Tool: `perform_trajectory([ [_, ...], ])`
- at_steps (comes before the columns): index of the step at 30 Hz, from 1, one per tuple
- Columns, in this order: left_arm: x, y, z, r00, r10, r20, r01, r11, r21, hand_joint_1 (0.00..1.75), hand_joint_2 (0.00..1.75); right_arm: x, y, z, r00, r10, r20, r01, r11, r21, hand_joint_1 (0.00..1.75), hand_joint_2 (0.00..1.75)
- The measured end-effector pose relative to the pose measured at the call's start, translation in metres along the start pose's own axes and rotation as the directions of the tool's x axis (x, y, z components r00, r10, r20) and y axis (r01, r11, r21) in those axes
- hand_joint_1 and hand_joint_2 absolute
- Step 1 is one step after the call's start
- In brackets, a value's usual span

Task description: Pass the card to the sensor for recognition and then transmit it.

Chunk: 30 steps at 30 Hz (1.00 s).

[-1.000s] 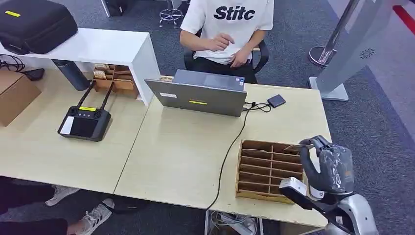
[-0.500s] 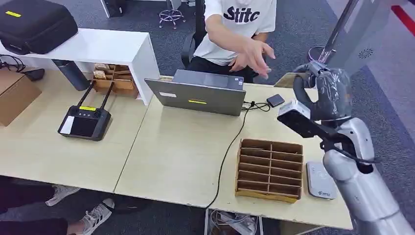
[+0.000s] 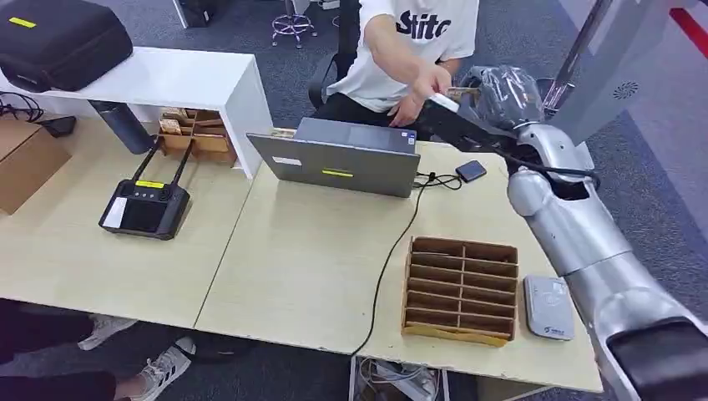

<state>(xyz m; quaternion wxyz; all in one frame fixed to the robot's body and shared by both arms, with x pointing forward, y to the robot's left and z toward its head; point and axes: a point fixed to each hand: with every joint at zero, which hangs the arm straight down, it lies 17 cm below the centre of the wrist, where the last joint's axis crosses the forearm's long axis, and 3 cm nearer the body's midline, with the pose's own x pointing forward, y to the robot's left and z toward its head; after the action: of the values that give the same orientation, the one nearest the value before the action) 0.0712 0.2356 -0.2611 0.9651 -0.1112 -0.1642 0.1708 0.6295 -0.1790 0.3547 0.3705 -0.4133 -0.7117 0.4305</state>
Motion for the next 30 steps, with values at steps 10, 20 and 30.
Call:
perform_trajectory([
  [10,0.000,0.001,0.000,1.000,0.004,-0.004,-0.004,1.000,0.004,0.00,1.75,-0.007,0.030,0.005,0.999,0.021,-0.029,-0.019,0.997,0.079,0.00,1.75],
  [20,0.000,0.001,0.000,1.000,0.005,-0.006,-0.005,1.000,0.007,0.00,1.75,-0.008,0.034,0.006,0.999,0.010,-0.033,-0.008,0.997,0.074,0.00,1.75],
  [30,-0.004,0.000,-0.001,1.000,0.022,-0.004,-0.022,1.000,0.020,0.00,1.75,0.002,-0.004,0.025,0.987,-0.154,0.043,0.159,0.978,-0.135,0.00,1.75],
])
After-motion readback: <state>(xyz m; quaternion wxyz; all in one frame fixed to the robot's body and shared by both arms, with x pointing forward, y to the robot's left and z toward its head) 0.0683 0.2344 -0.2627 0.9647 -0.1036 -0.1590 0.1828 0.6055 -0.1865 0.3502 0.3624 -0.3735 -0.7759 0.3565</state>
